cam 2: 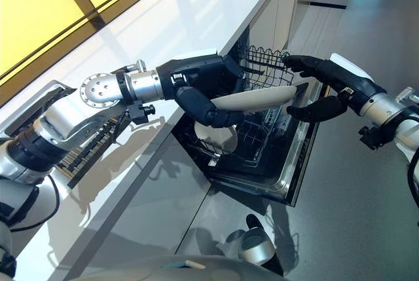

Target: Pick up plates and place into dishwasher.

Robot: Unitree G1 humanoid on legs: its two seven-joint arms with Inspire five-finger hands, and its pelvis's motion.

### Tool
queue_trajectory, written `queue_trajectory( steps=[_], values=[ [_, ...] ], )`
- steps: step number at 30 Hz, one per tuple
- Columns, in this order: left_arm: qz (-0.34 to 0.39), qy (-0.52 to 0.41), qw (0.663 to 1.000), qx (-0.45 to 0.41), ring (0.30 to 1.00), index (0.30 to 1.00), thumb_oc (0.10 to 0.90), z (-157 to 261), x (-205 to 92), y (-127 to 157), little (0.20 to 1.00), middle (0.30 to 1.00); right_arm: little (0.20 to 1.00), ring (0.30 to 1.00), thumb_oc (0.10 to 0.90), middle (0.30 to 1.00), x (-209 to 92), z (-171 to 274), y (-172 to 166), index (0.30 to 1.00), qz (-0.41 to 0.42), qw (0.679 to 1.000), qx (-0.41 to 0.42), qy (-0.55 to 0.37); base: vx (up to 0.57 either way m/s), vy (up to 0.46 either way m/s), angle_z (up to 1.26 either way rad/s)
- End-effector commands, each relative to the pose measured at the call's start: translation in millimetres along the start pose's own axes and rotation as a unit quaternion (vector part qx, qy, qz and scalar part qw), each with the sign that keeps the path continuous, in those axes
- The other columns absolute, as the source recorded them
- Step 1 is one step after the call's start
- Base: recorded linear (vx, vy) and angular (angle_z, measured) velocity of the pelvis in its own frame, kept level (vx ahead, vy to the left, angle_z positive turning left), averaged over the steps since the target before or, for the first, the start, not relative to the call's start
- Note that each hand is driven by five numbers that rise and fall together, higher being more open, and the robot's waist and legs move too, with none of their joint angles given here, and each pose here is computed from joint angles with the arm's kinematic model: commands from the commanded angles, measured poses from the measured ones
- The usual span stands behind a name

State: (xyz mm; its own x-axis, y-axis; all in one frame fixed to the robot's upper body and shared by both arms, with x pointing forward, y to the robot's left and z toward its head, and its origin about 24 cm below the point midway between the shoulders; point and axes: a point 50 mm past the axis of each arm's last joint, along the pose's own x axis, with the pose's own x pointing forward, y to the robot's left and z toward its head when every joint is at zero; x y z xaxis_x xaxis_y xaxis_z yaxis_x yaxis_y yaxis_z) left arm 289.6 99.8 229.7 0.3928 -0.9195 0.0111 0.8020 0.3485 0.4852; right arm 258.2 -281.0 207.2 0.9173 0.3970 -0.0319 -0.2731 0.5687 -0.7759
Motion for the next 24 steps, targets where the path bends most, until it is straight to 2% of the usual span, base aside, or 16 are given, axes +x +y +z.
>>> queue_trajectory(
  steps=[1, 11, 12, 13, 14, 24],
  values=[
    [0.038, -0.091, 0.995, 0.030, 0.300, 0.300, 0.100, 43, 7, 27, 0.200, 0.300, 0.900, 0.900, 0.800, 0.900, 7, 61, -27, 0.900, -0.052, 0.985, -0.064, -0.152, 0.00, 0.000, 0.00],
    [0.039, -0.108, 0.993, 0.010, 0.300, 0.300, 0.100, 39, 9, 28, 0.200, 0.300, 0.900, 0.900, 0.800, 0.900, 19, 68, -12, 0.900, 0.012, 0.983, 0.015, -0.180, 0.00, 0.000, 0.00],
    [0.039, -0.108, 0.993, 0.009, 0.300, 0.300, 0.100, 38, 10, 28, 0.200, 0.300, 0.724, 0.749, 0.624, 0.749, 20, 68, -11, 0.749, 0.012, 0.983, 0.022, -0.184, 0.00, 0.000, 0.00],
    [0.039, -0.108, 0.993, 0.008, 0.300, 0.300, 0.100, 38, 10, 29, 0.200, 0.300, 0.623, 0.662, 0.523, 0.662, 21, 68, -10, 0.662, 0.014, 0.981, 0.036, -0.190, 0.00, 0.000, 0.00],
    [0.039, -0.108, 0.993, 0.008, 0.300, 0.300, 0.100, 37, 11, 29, 0.200, 0.300, 0.200, 0.300, 0.100, 0.300, 23, 69, -10, 0.300, 0.013, 0.979, 0.047, -0.197, 0.00, 0.000, 0.00],
    [0.064, -0.094, 0.994, -0.004, 0.300, 0.300, 0.100, 28, 5, 38, 0.200, 0.300, 0.200, 0.300, 0.100, 0.300, 26, 68, -7, 0.300, 0.006, 0.973, 0.083, -0.213, 0.00, 0.000, 0.00]
  ],
)
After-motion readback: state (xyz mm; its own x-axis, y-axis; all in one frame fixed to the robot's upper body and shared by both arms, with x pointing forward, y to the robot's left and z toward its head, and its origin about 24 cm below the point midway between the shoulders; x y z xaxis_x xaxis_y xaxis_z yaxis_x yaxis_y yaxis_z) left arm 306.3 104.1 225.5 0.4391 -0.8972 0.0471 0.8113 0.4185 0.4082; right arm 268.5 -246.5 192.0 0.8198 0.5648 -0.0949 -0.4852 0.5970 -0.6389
